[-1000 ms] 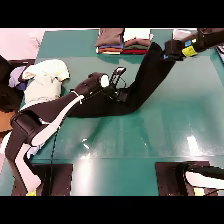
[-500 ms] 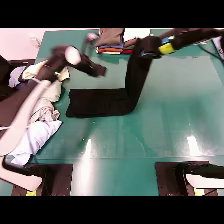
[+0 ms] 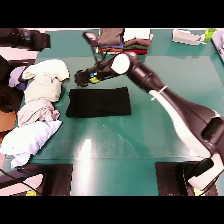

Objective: Fold the shirts.

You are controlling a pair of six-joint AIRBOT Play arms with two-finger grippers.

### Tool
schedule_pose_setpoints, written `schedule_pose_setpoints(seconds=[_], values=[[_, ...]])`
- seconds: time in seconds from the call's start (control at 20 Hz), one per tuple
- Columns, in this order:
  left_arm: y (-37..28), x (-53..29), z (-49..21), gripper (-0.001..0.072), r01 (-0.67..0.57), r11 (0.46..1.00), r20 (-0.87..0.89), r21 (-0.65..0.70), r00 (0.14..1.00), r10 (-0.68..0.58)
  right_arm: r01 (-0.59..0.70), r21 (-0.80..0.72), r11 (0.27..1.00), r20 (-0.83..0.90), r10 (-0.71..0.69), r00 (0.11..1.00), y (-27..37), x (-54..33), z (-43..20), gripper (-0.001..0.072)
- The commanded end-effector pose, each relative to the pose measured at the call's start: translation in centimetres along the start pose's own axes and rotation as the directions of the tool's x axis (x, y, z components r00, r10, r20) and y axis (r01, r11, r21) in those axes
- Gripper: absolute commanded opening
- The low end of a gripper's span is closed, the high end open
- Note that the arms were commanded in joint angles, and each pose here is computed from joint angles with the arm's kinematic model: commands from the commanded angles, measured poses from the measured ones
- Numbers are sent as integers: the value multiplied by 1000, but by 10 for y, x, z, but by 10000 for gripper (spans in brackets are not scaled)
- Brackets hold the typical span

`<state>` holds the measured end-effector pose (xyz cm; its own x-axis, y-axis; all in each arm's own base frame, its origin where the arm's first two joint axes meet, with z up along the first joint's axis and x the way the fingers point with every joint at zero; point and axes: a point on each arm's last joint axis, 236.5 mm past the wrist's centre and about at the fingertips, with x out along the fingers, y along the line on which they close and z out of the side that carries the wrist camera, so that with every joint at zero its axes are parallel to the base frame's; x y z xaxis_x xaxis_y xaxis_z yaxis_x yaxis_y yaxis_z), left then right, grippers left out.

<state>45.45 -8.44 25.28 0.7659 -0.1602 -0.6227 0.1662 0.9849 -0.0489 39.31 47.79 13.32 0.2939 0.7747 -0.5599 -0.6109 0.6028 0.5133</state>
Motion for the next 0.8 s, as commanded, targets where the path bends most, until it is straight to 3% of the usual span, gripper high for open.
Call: schedule_pose_setpoints(seconds=[0.0, 0.25, 0.5, 0.55, 0.65, 0.75], values=[[14, -21, -10, 24, -40, 999, -37, 26, 998, 40, 17, -91, 996, -6, -17, 1000, 5, 16, -4, 350], [-2, -20, -21, 24, -6, 998, -81, 55, 997, 11, 243, -5, 970, -119, -242, 963, -105, -71, -22, 351], [-48, -12, -20, 24, 75, 988, -61, 137, 996, -67, 494, 267, 828, -286, -421, 861, -224, -146, -92, 349], [-56, -10, -20, 24, 88, 985, -55, 148, 995, -81, 511, 303, 804, -313, -423, 850, -236, -151, -104, 368], [-67, -8, -21, 24, 108, 981, -59, 164, 993, -100, 523, 346, 779, -367, -400, 840, -248, -151, -126, 521], [-73, -6, -24, 24, 126, 978, -67, 166, 991, -116, 504, 393, 769, -407, -346, 845, -248, -135, -144, 529]])
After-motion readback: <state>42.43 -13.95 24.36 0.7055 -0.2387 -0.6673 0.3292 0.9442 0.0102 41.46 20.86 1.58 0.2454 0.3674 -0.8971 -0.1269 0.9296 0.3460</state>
